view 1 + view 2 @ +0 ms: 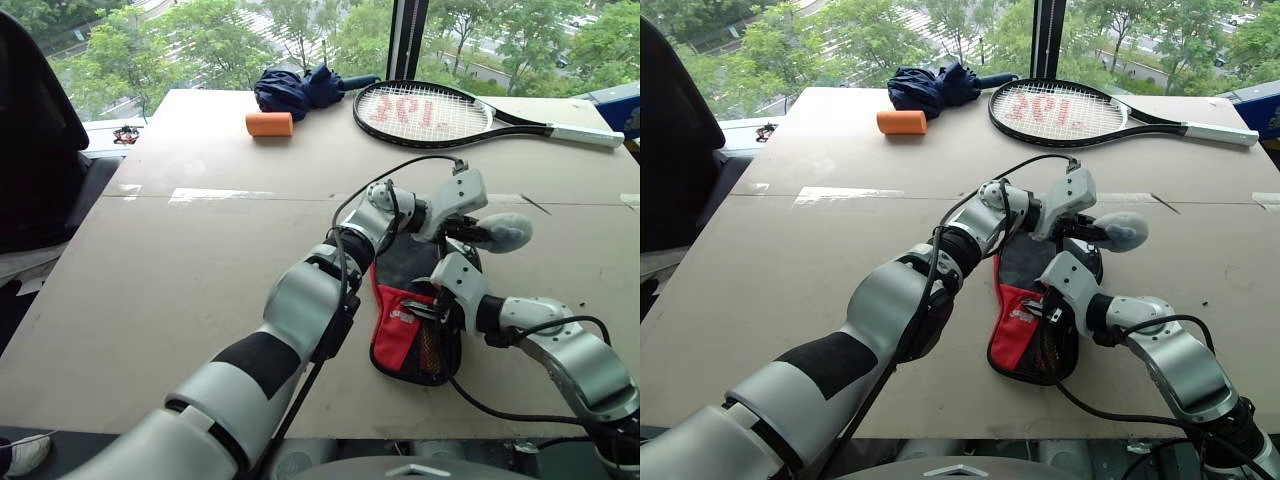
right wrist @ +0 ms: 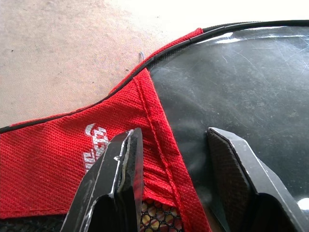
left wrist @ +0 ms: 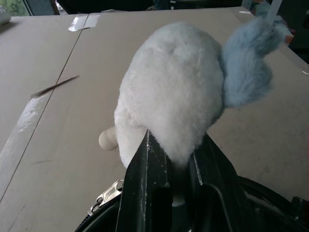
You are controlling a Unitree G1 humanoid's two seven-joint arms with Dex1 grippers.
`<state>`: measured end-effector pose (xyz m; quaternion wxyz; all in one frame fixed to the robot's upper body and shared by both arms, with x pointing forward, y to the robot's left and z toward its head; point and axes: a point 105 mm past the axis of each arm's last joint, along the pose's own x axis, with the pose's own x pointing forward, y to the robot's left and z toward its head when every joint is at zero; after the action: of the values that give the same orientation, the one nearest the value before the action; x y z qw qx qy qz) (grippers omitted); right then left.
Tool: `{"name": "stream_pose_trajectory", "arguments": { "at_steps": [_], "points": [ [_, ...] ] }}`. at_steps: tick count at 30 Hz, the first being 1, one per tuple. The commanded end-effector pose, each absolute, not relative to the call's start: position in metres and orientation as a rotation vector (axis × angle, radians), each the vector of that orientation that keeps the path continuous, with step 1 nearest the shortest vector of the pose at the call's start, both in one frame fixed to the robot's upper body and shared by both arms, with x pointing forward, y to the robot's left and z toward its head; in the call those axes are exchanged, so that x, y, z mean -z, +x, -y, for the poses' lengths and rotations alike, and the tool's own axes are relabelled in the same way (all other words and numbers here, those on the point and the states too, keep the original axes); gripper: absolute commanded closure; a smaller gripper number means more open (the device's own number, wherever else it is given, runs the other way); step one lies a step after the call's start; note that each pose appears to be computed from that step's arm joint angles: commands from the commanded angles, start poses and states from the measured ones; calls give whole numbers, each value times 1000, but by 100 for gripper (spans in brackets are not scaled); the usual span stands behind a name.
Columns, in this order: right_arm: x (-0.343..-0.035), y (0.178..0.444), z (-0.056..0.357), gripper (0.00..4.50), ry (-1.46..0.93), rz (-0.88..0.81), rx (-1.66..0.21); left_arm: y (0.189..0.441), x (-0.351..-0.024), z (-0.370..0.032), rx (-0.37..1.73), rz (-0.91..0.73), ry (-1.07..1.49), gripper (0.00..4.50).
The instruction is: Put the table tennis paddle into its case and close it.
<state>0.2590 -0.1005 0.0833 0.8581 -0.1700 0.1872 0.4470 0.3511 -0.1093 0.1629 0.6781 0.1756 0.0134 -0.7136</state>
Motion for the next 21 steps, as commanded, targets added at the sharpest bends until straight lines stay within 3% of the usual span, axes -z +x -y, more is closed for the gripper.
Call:
{"name": "stream_pose_trajectory", "arguments": {
  "at_steps": [1,3,8,13,21],
  "points": [
    [-43,244,100,243,-321,-575,-983,352,-190,126,1538,111,375,296],
    [-43,245,100,243,-322,-574,-985,356,-199,123,1524,126,332,197],
    [-42,245,101,243,-322,-575,-990,360,-243,112,1538,240,151,197],
    [-41,246,100,243,-324,-575,-995,357,-249,97,1614,281,187,197],
    [-48,247,104,243,-302,-549,-1004,381,-192,45,1492,115,312,197]
  ]
}}
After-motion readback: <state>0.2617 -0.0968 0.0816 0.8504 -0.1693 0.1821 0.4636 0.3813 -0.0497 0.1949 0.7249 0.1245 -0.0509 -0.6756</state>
